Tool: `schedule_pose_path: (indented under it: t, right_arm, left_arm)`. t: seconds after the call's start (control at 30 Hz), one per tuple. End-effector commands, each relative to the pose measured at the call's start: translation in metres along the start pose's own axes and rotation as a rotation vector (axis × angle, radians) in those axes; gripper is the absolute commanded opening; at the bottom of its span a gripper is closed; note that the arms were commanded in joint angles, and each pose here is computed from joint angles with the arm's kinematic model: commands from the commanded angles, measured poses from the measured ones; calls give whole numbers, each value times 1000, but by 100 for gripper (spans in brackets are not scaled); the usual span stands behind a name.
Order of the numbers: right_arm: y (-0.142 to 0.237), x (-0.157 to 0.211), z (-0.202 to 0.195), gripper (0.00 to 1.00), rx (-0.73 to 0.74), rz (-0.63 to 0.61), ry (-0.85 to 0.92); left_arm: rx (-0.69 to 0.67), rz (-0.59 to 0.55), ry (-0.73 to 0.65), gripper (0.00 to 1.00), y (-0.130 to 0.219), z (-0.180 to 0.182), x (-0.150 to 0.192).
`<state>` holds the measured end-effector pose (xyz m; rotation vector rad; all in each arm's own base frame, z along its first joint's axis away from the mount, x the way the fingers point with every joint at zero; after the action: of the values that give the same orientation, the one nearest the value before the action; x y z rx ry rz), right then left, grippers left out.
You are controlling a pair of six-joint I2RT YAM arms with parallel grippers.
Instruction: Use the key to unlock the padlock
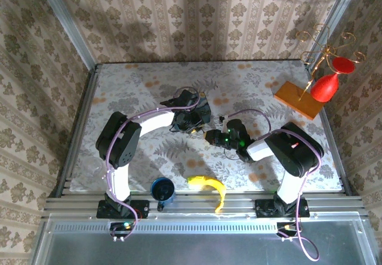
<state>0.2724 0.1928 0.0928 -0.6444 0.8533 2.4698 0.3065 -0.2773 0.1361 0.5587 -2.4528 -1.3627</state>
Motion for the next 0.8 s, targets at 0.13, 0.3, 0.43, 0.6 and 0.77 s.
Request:
schedule_pose_path:
  t: [0.13, 0.3, 0.43, 0.6, 0.77]
  right_arm:
    - [0, -7, 9, 0, -49, -20, 25]
    - [2, -4, 7, 0, -42, -5, 24]
    - [7, 2, 4, 0, -26, 8, 3]
    - [11, 4, 5, 0, -20, 18, 1]
    - [9, 3, 6, 0, -22, 16, 6]
  left_arm:
    - [-61, 47, 50, 7, -8, 8, 4]
    - [-48, 41, 50, 7, -7, 5, 4]
    - [-46, 38, 51, 7, -7, 4, 4]
    - [-43, 37, 60, 7, -8, 5, 4]
    - [-50, 35, 59, 7, -8, 6, 4]
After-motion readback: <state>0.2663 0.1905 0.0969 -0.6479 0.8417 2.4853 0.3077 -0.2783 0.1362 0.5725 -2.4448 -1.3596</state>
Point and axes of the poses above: each hand's point on the last joint's axis, 136 mm out from that joint toward the fingers, its own y axis back along the fingers, its own z axis along the line the jaws close on, x = y × z, the point moved 10 cm from there along y, back along the fingers, and after that the axes turned 8 degrees about y, right-handed, at the moved point
